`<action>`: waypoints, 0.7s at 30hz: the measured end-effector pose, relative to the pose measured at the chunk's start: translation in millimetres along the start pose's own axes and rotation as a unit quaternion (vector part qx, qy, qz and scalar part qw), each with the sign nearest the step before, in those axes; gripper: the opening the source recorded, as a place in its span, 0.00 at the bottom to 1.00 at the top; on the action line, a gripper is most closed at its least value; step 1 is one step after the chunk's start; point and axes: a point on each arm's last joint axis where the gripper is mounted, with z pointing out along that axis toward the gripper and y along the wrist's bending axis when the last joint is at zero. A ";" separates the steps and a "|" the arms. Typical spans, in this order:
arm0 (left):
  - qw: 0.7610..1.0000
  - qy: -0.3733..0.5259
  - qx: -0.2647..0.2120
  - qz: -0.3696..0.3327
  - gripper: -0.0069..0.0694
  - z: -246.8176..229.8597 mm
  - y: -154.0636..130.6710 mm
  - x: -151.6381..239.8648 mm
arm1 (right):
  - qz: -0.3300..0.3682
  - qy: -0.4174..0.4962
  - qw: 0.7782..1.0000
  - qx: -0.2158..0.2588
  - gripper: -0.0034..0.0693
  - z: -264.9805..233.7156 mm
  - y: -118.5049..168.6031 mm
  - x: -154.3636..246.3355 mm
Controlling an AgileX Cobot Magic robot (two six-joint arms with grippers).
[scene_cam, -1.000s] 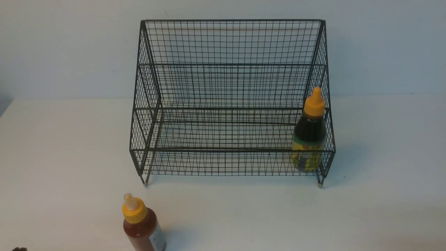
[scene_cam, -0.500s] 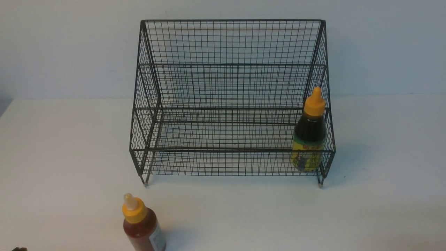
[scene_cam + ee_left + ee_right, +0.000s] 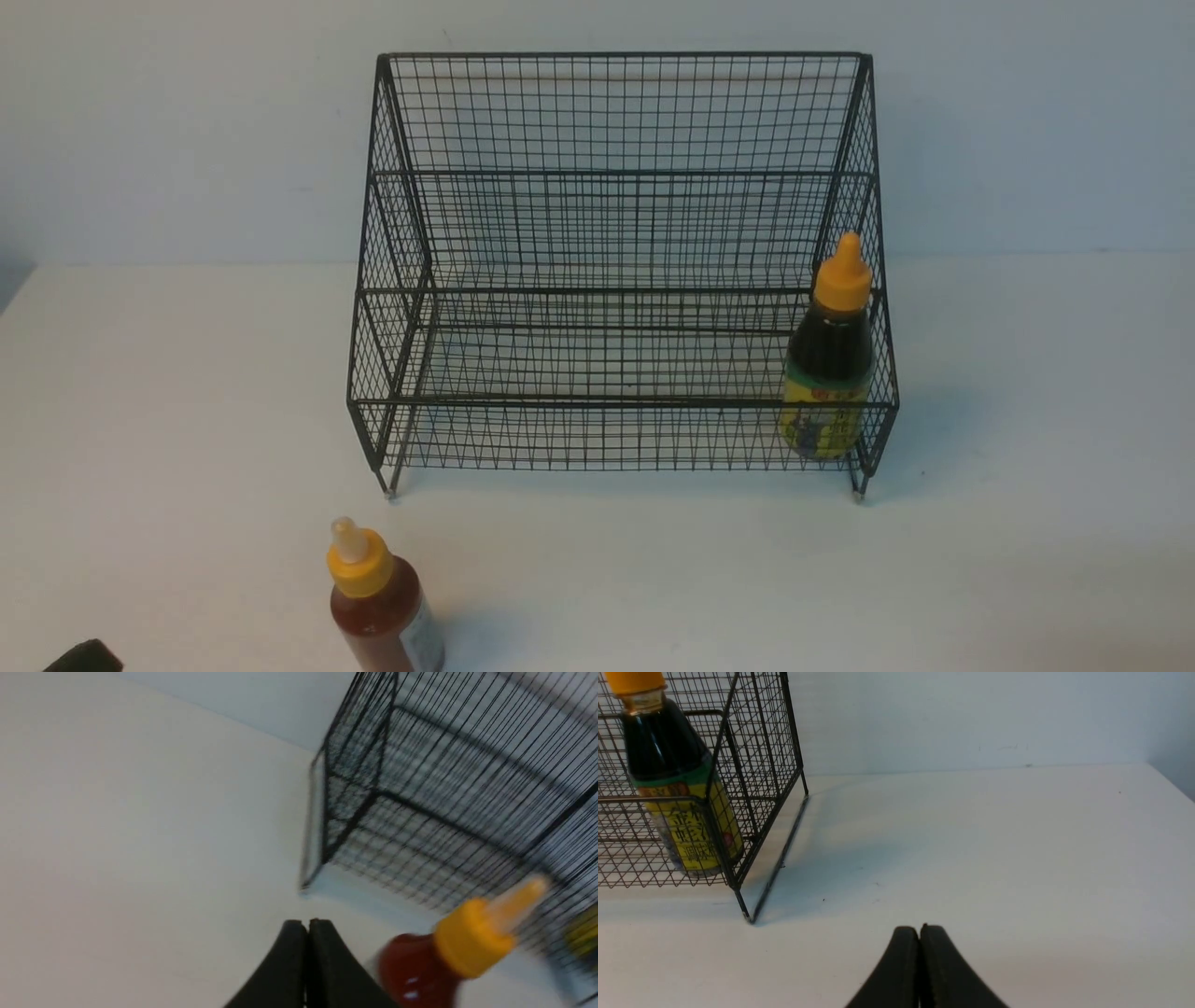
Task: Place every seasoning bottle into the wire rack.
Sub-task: Use the left arm to grab the condiment bottle closest to it
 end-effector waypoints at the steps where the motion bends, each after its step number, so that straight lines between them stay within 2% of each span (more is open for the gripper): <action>1: 0.998 -0.001 0.014 -0.061 0.07 0.0 -2.5 -0.3 | -0.001 0.000 1.000 0.000 0.03 0.0 0.0 0.0; 4: 0.990 -0.019 0.035 -0.135 0.07 -0.3 -5.9 -4.3 | -0.001 0.000 1.000 0.000 0.03 0.0 0.0 0.0; 7: 0.988 -0.029 0.041 -0.146 0.07 -0.5 -6.6 -6.3 | -0.001 0.000 1.000 0.000 0.03 0.0 0.0 0.0; 8: 0.991 -0.026 0.042 -0.126 0.07 -1.1 -8.2 -7.1 | -0.002 0.000 1.000 0.000 0.03 0.0 0.0 0.0; 9: 0.996 -0.014 0.046 -0.077 0.07 -4.0 -14.2 -10.2 | -0.003 0.000 1.000 0.000 0.03 0.0 0.0 0.0; 13: 0.999 0.020 0.049 -0.005 0.07 -10.1 -32.8 -24.9 | -0.003 0.000 1.000 0.000 0.03 0.0 0.0 0.0; 16: 0.988 0.145 0.011 0.054 0.07 -6.6 -56.6 -44.5 | -0.003 0.000 1.000 0.000 0.03 0.0 0.0 0.0; 17: 0.988 0.146 0.009 0.056 0.07 -5.6 -58.2 -47.0 | -0.003 0.000 1.000 0.000 0.03 0.0 0.0 0.0; 18: 0.971 0.227 -0.018 0.070 0.07 1.9 -67.2 -55.3 | -0.003 0.000 1.000 0.000 0.03 0.0 0.0 0.0; 19: 0.959 0.270 -0.031 0.083 0.08 7.0 -76.2 -65.8 | -0.003 0.000 1.000 0.000 0.03 0.0 0.0 0.0; 21: 0.945 0.312 -0.041 0.090 0.08 13.5 -82.8 -73.5 | -0.003 0.000 1.000 0.000 0.03 0.0 0.0 0.0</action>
